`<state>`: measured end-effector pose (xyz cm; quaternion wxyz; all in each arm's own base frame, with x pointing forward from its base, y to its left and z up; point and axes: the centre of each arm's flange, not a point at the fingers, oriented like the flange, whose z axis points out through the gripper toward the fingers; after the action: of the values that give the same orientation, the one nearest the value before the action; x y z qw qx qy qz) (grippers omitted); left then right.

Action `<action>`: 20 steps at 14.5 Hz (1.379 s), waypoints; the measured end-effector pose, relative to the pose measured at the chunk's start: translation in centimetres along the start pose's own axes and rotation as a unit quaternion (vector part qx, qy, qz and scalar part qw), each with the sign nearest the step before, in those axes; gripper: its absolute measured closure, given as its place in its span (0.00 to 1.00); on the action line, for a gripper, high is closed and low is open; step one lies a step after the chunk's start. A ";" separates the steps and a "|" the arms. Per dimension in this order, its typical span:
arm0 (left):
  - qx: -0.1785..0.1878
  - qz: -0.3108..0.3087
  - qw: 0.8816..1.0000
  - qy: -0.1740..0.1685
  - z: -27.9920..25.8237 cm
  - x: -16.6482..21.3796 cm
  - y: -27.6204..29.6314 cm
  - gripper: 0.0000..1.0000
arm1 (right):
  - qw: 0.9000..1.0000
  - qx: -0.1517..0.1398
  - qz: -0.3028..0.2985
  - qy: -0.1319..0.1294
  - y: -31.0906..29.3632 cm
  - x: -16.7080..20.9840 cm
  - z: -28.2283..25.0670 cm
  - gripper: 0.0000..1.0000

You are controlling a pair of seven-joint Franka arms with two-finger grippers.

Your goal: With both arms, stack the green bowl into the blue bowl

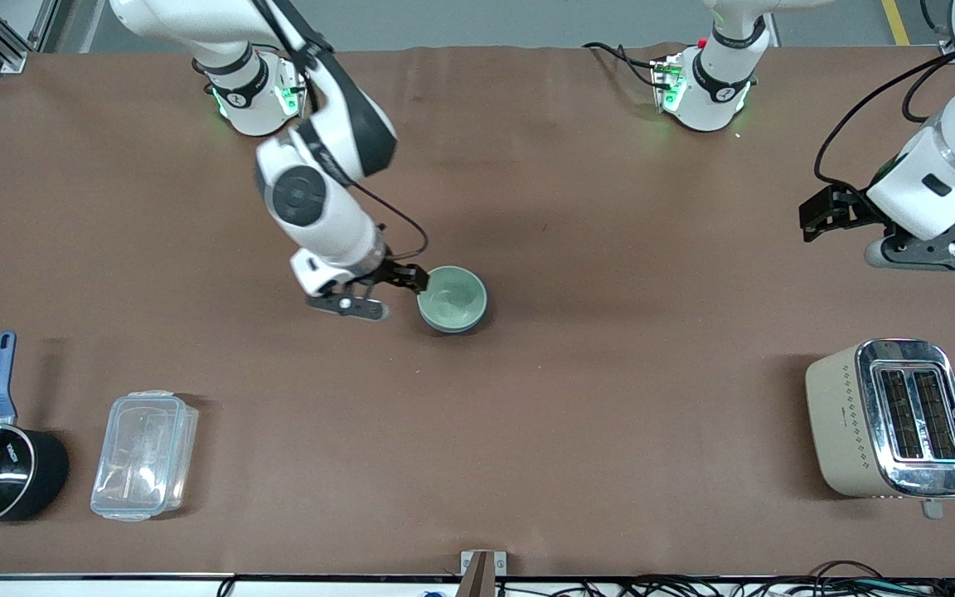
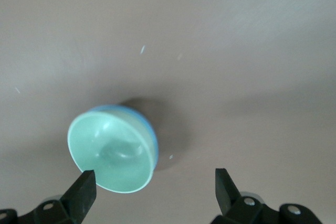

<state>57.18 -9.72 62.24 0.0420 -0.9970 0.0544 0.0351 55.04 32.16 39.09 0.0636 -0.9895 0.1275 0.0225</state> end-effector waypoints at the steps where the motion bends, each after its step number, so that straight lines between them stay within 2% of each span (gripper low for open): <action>1: -0.003 -0.003 1.000 -0.003 0.1 -0.5 -0.2 0.00 | 1.000 -0.008 0.001 0.015 1.8 1.2 -2.9 0.00; 4: -0.008 -0.009 1.000 -0.015 0.8 -1.9 -0.8 0.00 | 0.997 -0.031 -0.001 0.067 7.0 4.2 -9.4 0.00; 6: -0.010 -0.010 1.000 -0.018 1.4 -3.0 -0.7 0.00 | 0.996 -0.032 -0.013 0.083 10.5 5.9 -12.7 0.00; 8: -0.017 -0.012 1.000 -0.015 1.8 -3.9 -0.7 0.00 | 0.996 -0.036 -0.014 0.085 14.1 7.2 -16.1 0.00; 11: -0.017 -0.014 1.000 -0.004 1.9 -4.8 -0.8 0.00 | 0.996 -0.047 -0.017 0.074 18.9 8.1 -22.0 0.00; 16: -0.018 -0.012 1.000 0.013 1.5 -4.8 -0.5 0.00 | 0.995 -0.061 -0.065 0.055 26.0 8.2 -29.6 0.00; 20: -0.017 -0.012 1.000 0.015 1.4 -5.0 -0.5 0.00 | 0.993 -0.061 -0.077 0.067 28.2 7.9 -33.2 0.00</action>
<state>52.17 -8.58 61.30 0.0243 -0.9986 0.0425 0.0207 56.43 -1.28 68.11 -0.0039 -0.9977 0.0536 -0.0407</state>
